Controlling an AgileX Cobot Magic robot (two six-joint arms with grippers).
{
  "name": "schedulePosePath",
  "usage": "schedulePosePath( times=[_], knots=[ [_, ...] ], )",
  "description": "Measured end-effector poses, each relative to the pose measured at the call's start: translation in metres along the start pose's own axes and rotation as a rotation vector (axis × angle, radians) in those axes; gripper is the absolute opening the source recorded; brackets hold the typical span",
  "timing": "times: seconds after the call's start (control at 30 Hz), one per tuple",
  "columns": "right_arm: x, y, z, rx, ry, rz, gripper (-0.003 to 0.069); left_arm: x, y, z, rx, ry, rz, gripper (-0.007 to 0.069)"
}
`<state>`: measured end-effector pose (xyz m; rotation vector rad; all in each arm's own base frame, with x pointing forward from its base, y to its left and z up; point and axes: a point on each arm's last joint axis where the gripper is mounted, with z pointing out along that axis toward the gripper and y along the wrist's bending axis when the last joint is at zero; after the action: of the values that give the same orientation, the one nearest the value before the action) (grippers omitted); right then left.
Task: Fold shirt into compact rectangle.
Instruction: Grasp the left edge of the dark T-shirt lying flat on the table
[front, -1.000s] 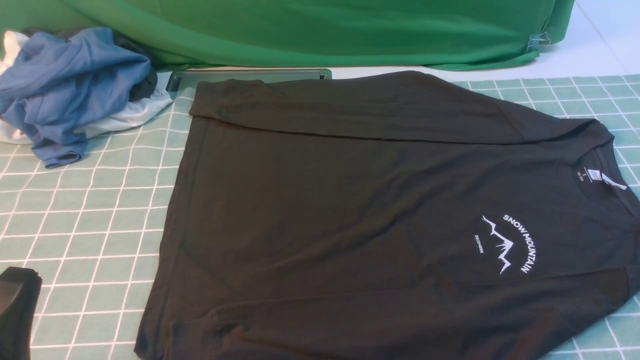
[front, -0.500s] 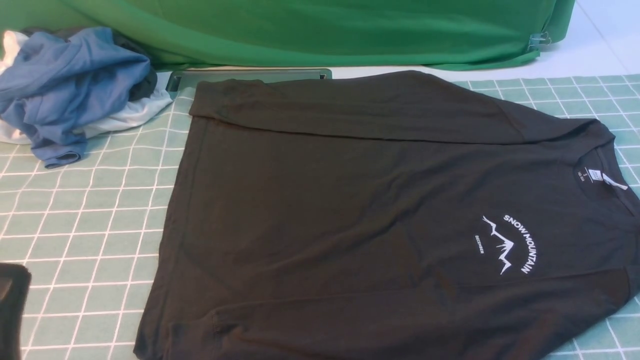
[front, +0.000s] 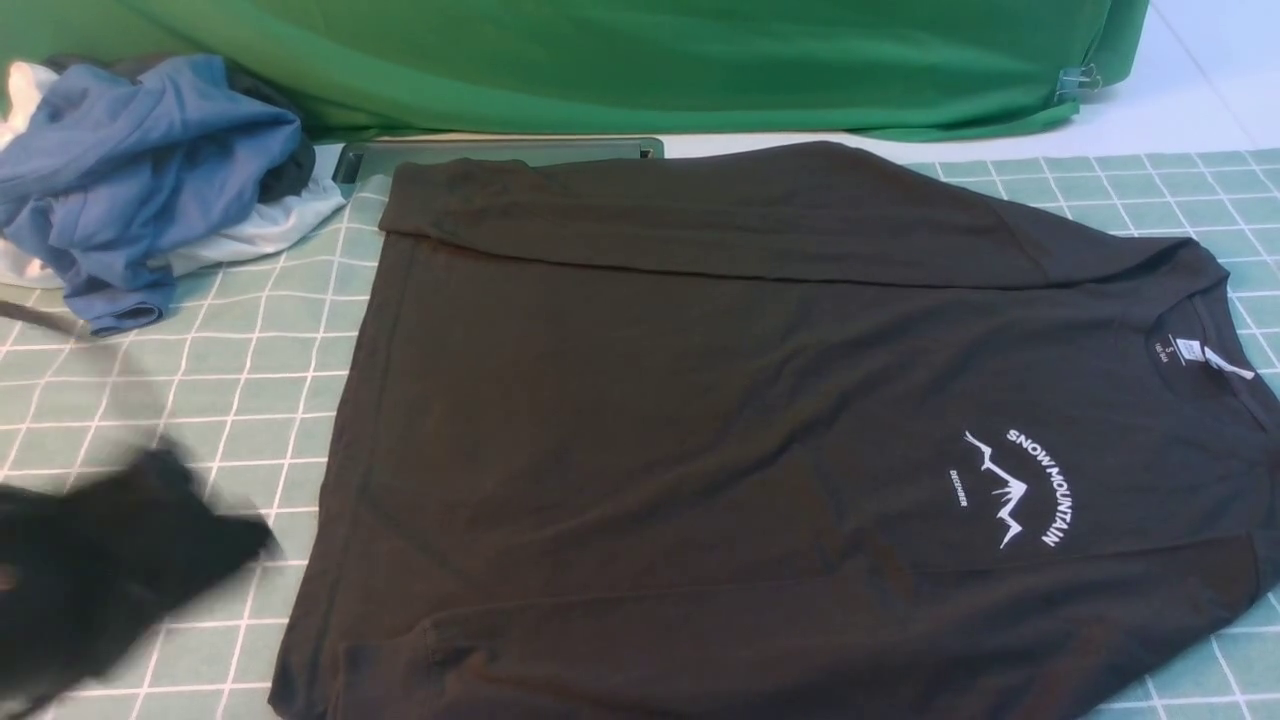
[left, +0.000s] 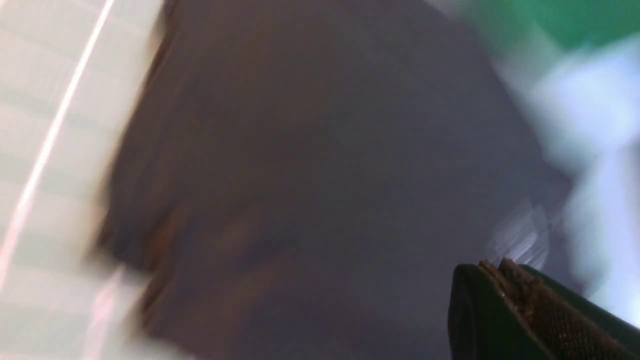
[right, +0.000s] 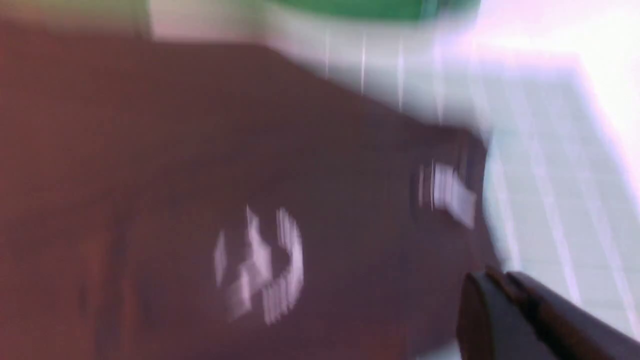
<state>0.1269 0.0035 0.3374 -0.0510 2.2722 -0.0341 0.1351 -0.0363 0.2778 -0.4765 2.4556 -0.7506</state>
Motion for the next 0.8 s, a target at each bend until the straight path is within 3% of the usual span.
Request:
schedulePosePath(
  times=[0.13,0.27,0.3,0.4,0.47,0.8],
  knots=[
    [0.004,0.004,0.032,-0.021,0.262,-0.035,0.0033,-0.006,0.014,0.049,-0.068,0.304,-0.007,0.0018],
    [0.004,0.006,0.045,-0.042,0.322,-0.029,0.0036,-0.002,0.014,0.07,-0.105,0.416,0.038,0.0018],
    [0.004,0.007,0.049,-0.045,0.336,-0.037,0.0039,0.001,0.014,0.079,-0.163,0.438,0.052,0.0018],
    [0.004,0.008,0.055,-0.048,0.355,-0.039,0.0052,0.008,0.017,0.094,-0.312,0.441,0.11,0.0031],
    [0.004,0.008,0.057,-0.049,0.36,-0.039,0.0059,0.009,0.016,0.101,-0.356,0.418,0.145,0.0056],
    [0.003,0.008,0.058,-0.052,0.355,-0.038,0.0093,-0.009,-0.001,0.125,-0.364,0.311,0.259,0.0265]
  ],
)
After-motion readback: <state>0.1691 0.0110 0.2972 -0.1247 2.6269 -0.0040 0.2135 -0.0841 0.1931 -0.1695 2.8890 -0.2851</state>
